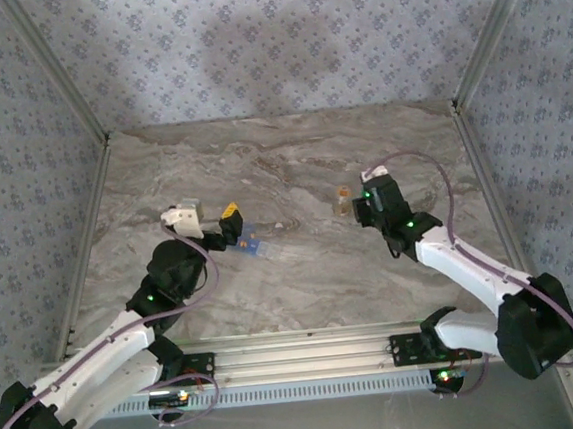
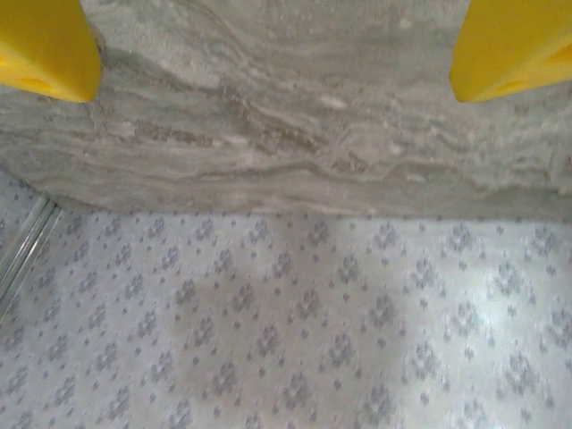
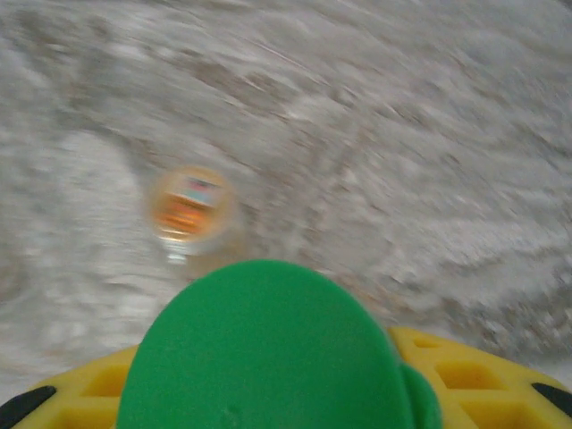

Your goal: Sort the pills into containers

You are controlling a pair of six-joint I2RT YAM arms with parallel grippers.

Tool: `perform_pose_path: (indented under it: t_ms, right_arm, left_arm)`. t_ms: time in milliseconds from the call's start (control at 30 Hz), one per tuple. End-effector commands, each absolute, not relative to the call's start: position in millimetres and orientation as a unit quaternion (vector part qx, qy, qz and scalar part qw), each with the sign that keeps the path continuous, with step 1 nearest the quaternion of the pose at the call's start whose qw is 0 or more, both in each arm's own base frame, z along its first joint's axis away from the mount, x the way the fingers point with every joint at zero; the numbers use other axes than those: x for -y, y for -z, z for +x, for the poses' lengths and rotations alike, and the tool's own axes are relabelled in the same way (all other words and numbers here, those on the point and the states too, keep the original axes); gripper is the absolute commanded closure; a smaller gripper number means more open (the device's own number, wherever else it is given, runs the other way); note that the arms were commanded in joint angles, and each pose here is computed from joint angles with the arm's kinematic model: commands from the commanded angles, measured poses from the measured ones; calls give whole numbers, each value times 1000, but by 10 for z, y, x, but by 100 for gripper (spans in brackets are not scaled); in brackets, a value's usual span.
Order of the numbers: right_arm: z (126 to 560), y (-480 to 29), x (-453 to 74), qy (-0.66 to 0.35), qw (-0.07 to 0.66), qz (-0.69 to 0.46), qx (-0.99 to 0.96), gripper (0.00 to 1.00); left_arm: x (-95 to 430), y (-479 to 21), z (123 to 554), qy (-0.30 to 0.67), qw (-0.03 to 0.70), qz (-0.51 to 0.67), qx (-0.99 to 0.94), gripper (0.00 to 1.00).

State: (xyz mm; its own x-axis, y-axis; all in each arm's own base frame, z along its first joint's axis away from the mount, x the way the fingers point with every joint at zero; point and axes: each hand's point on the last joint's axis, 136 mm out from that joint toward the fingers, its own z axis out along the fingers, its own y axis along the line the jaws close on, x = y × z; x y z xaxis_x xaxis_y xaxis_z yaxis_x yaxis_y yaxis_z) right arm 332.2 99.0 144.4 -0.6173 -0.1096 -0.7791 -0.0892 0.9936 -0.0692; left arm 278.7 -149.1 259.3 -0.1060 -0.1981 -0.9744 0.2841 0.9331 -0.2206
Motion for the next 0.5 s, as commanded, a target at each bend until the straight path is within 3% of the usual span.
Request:
perform_pose_path:
  t_ms: [0, 200, 467]
  right_arm:
    - [3494, -1445, -902, -22, 464, -9, -885, 59]
    - [3657, -1200, -932, -76, 444, 17, -893, 59]
    - [3424, -1007, -1382, -73, 437, -23, -896, 59]
  left_arm:
    - [1477, -2652, 2800, 195, 654, 5, -731, 1]
    - [1570, -2579, 2829, 202, 643, 18, -738, 0]
    - [1659, -2435, 2883, 204, 627, 26, -751, 1]
